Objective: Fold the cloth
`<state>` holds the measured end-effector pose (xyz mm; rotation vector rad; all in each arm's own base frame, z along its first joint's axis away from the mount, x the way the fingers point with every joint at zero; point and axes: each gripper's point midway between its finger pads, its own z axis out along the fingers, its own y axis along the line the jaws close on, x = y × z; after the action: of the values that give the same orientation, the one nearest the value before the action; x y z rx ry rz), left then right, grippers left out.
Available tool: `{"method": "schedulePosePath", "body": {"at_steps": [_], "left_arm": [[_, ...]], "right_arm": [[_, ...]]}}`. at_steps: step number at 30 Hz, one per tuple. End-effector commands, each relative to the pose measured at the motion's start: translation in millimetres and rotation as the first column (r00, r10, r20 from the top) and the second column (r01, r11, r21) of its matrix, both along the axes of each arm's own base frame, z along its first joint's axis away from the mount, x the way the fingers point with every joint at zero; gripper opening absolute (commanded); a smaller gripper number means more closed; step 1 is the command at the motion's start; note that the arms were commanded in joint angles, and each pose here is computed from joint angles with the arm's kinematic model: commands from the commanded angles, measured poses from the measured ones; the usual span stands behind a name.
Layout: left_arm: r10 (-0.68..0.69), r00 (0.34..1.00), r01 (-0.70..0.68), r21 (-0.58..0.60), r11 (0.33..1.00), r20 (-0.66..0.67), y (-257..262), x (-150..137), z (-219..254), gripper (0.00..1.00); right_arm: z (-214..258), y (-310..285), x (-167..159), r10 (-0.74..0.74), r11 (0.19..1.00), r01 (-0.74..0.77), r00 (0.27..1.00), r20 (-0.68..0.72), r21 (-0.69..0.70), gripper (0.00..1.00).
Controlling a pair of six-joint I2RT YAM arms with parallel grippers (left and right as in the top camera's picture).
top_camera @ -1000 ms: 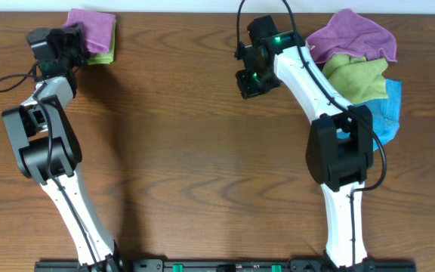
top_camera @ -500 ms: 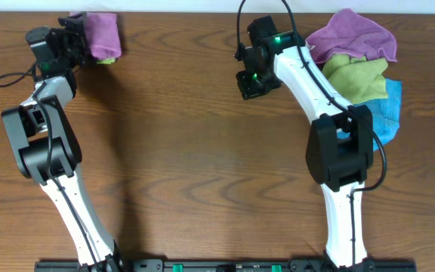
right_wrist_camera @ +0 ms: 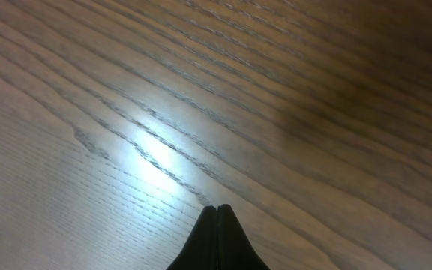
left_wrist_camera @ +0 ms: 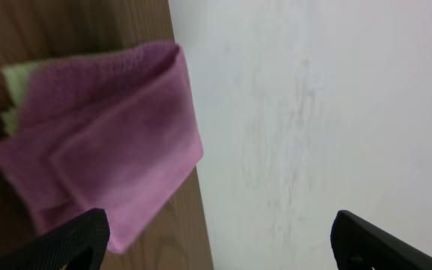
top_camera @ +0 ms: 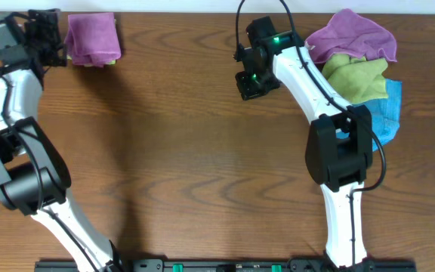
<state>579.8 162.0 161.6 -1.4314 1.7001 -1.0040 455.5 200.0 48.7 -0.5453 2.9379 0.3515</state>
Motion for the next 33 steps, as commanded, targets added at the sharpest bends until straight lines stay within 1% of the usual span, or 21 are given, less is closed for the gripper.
{"method": "schedulePosePath", "body": {"at_steps": [1,3,5,7,8,9,10,11,12,13,15,17,18,19,20,21,25,28,30,32,33], "left_arm": [[-0.05,0.999,0.05,0.023,0.998,0.015,2,-11,18,0.96],[-0.091,0.996,0.09,0.043,0.995,0.023,-3,-16,26,0.95],[-0.145,0.989,0.139,0.124,0.982,0.037,-9,-23,43,0.96],[-0.227,0.973,0.207,0.282,0.937,0.038,-21,-33,66,0.95],[-0.263,0.964,0.235,0.362,0.902,0.031,-26,-39,77,0.95],[-0.289,0.957,0.257,0.438,0.861,0.008,-32,-48,88,0.96],[-0.324,0.946,0.285,0.511,0.811,-0.014,-39,-56,99,0.95],[-0.35,0.936,0.311,0.571,0.759,-0.044,-46,-65,107,0.95],[-0.379,0.922,0.344,0.632,0.694,-0.085,-54,-77,115,0.95],[-0.392,0.913,0.365,0.665,0.651,-0.117,-61,-86,121,0.95],[-0.415,0.894,0.404,0.71,0.577,-0.17,-77,-105,133,0.95],[-0.452,0.871,0.436,0.723,0.536,-0.19,-97,-125,148,0.95],[-0.464,0.865,0.444,0.722,0.53,-0.191,-106,-135,155,0.95],[-0.482,0.855,0.454,0.727,0.514,-0.193,-117,-146,164,0.95],[-0.506,0.84,0.466,0.736,0.491,-0.195,-127,-157,171,0.95],[-0.521,0.83,0.474,0.744,0.472,-0.198,-135,-166,177,0.95],[-0.528,0.823,0.462,0.786,0.411,-0.208,-165,-217,209,0.95],[-0.504,0.834,0.442,0.82,0.362,-0.227,-178,-260,225,0.95],[-0.518,0.827,0.436,0.832,0.343,-0.22,-189,-287,231,0.96],[-0.546,0.813,0.428,0.845,0.322,-0.204,-204,-328,228,0.95],[-0.543,0.815,0.425,0.846,0.322,-0.203,-205,-336,224,0.95]], "right_arm": [[25,13,4,0.03,0.999,-0.032,0.997,0.066,0.022,0.01],[26,16,3,0.036,0.999,-0.038,0.997,0.068,0.023,0.01],[27,18,2,0.041,0.999,-0.043,0.997,0.069,0.023,0.01],[37,18,2,0.04,0.999,-0.043,0.996,0.083,0.028,0.01],[48,19,3,0.045,0.998,-0.048,0.993,0.106,0.033,0.01],[63,18,7,0.043,0.998,-0.048,0.989,0.144,0.033,0.06],[82,13,11,0.035,0.999,-0.04,0.981,0.193,0.021,0.13],[103,8,14,0.025,1.0,-0.026,0.969,0.246,0.001,0.24],[129,-1,14,0.025,0.999,-0.018,0.951,0.31,-0.027,0.33],[144,-6,13,0.028,0.999,-0.014,0.938,0.345,-0.042,0.43],[180,-21,5,0.016,0.997,0.017,0.91,0.415,-0.076,0.56],[213,-39,-8,-0.001,0.992,0.06,0.884,0.468,-0.112,0.66],[228,-47,-17,-0.006,0.99,0.076,0.874,0.486,-0.123,0.74],[242,-55,-28,-0.01,0.987,0.087,0.866,0.5,-0.131,0.85],[254,-60,-39,-0.013,0.987,0.092,0.86,0.51,-0.13,0.89],[261,-63,-47,-0.014,0.988,0.092,0.858,0.514,-0.128,0.98],[303,-82,-94,-0.029,0.99,0.102,0.833,0.553,-0.102,0.99],[334,-95,-126,-0.048,0.991,0.112,0.793,0.607,-0.068,0.99],[348,-104,-150,-0.064,0.991,0.122,0.769,0.636,-0.047,0.99],[359,-121,-192,-0.088,0.991,0.13,0.729,0.678,-0.012,0.99],[360,-126,-203,-0.093,0.991,0.131,0.716,0.692,-0.002,0.99]]}}
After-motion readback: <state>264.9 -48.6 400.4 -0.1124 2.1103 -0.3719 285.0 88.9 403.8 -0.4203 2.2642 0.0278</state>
